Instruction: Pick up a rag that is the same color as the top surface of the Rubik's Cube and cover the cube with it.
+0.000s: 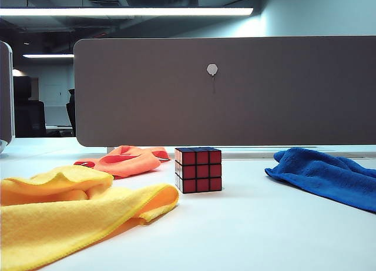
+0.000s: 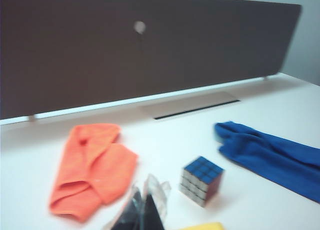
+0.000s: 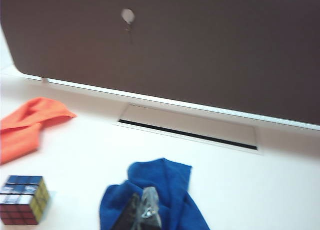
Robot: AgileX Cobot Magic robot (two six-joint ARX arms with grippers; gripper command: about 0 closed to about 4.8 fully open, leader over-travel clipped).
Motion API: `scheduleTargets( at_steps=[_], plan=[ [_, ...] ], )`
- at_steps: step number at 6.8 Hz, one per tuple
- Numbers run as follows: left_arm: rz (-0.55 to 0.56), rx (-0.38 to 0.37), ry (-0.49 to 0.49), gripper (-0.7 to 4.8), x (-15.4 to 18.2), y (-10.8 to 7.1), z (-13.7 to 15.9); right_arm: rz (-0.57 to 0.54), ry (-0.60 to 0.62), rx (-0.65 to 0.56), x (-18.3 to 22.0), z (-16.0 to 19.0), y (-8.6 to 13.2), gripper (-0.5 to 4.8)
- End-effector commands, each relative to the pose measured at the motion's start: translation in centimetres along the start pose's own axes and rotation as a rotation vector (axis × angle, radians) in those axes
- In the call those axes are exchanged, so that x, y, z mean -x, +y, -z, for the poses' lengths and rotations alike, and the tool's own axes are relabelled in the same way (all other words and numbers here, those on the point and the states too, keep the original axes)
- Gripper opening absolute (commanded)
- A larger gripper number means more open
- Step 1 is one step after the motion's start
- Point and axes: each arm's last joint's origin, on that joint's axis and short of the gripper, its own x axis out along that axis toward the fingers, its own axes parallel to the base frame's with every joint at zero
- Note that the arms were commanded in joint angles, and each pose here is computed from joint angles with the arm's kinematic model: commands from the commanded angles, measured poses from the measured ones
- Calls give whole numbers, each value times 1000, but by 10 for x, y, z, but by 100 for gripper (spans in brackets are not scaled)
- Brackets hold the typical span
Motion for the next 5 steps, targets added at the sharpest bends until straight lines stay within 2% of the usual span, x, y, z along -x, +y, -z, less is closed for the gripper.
scheduleTargets(
  at_steps=[1, 3, 4, 5],
  plan=[
    [136, 1, 37, -5, -13, 4, -40, -53, 182, -44, -24, -18, -6, -5],
    [210, -10, 24, -5, -20, 3, -49, -57, 197, -48, -29, -17, -7, -5],
    [268, -19, 102, -5, -47, -5, -44, -59, 212, -52, -39, -17, -9, -5],
    [289, -50, 132, -5, -61, -14, -41, -60, 209, -52, -42, -17, -10, -5]
  ],
)
